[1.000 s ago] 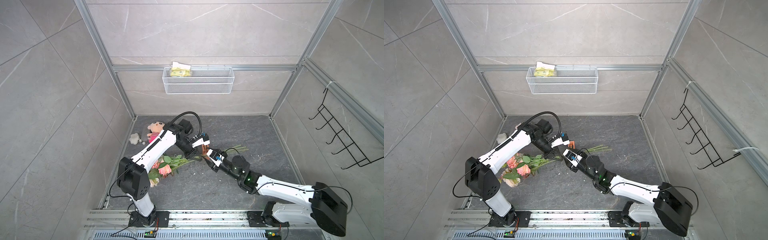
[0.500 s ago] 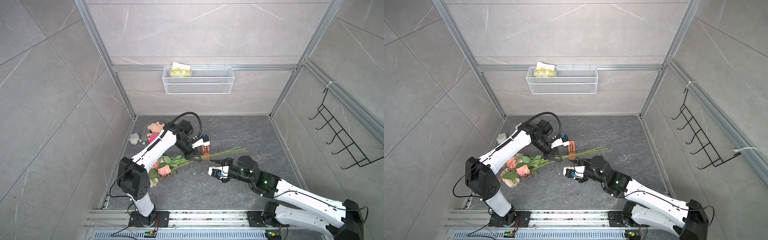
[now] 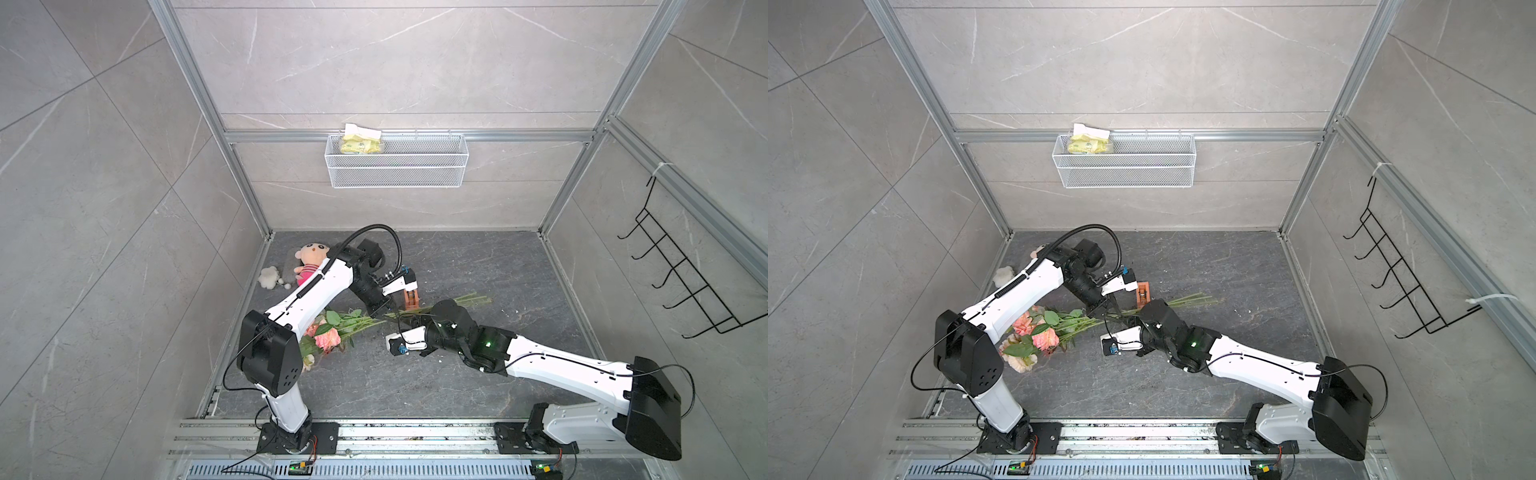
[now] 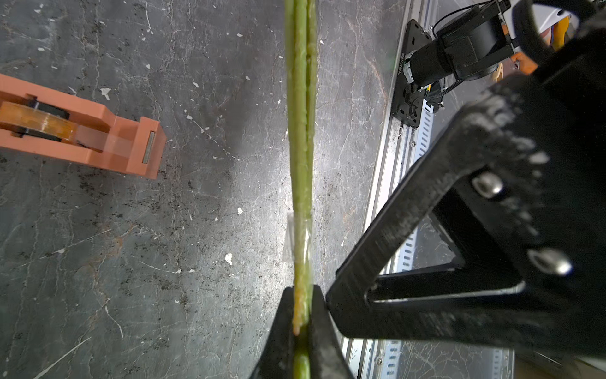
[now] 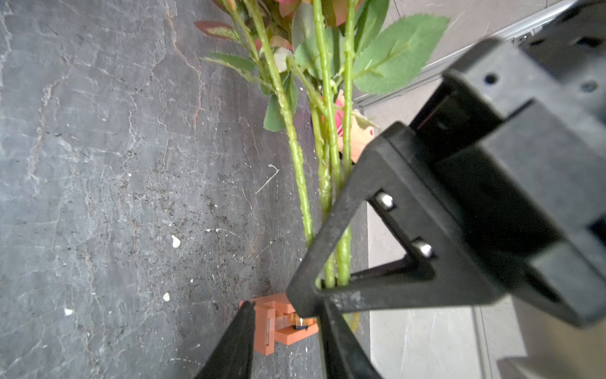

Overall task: Wrap bouquets with tape
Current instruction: Wrap the tape around the bouquet, then place the wrapped bouquet at the center of the board.

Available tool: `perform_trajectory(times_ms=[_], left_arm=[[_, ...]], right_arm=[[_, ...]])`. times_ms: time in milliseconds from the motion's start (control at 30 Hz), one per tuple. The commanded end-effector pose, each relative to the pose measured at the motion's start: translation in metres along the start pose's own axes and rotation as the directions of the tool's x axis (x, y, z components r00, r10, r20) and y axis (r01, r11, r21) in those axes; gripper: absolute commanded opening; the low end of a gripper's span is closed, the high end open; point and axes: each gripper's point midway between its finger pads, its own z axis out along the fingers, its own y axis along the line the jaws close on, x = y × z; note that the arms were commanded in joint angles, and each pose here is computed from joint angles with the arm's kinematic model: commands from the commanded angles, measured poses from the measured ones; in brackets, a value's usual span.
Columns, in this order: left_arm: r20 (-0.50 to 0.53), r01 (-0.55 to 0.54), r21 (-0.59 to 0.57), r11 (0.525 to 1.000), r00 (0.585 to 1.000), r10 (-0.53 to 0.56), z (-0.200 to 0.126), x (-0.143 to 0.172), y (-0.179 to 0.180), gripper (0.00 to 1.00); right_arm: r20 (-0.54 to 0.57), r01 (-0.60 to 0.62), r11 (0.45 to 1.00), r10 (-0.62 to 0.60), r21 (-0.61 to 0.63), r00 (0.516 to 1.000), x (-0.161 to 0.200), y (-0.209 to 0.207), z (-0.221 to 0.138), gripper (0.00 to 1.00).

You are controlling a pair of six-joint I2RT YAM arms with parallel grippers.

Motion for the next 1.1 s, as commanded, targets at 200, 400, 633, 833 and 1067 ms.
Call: perform_trajectory(times_ms=[200, 400, 633, 833, 1067], left_arm=[[0.009, -0.028, 0.067, 0.997, 1.0, 0.028, -0.001, -0.002, -0.018, 0.0], [0.014, -0.034, 0.06, 0.998, 0.999, 0.033, -0.002, -0.003, -0.017, 0.0], [0.013, -0.029, 0.051, 0.998, 1.0, 0.028, -0.002, -0.003, -0.015, 0.0], [0.014, -0.032, 0.037, 0.999, 0.999, 0.032, -0.003, -0.004, -0.013, 0.0], [0.012, -0.04, 0.0, 0.999, 0.999, 0.04, 0.0, 0.001, -0.008, 0.0]], right_arm=[[-0.09, -0.007, 0.998, 0.012, 0.056, 0.996, 0.023, -0.024, 0.003, 0.36], [-0.121, -0.033, 0.999, 0.034, 0.005, 0.992, 0.035, -0.017, 0.015, 0.34], [-0.098, -0.051, 0.998, 0.048, -0.03, 0.994, 0.029, -0.014, 0.016, 0.16], [-0.149, -0.061, 0.996, 0.051, -0.063, 0.987, 0.036, -0.011, 0.02, 0.01], [-0.172, -0.104, 0.99, 0.085, -0.101, 0.981, 0.036, -0.008, 0.016, 0.0]])
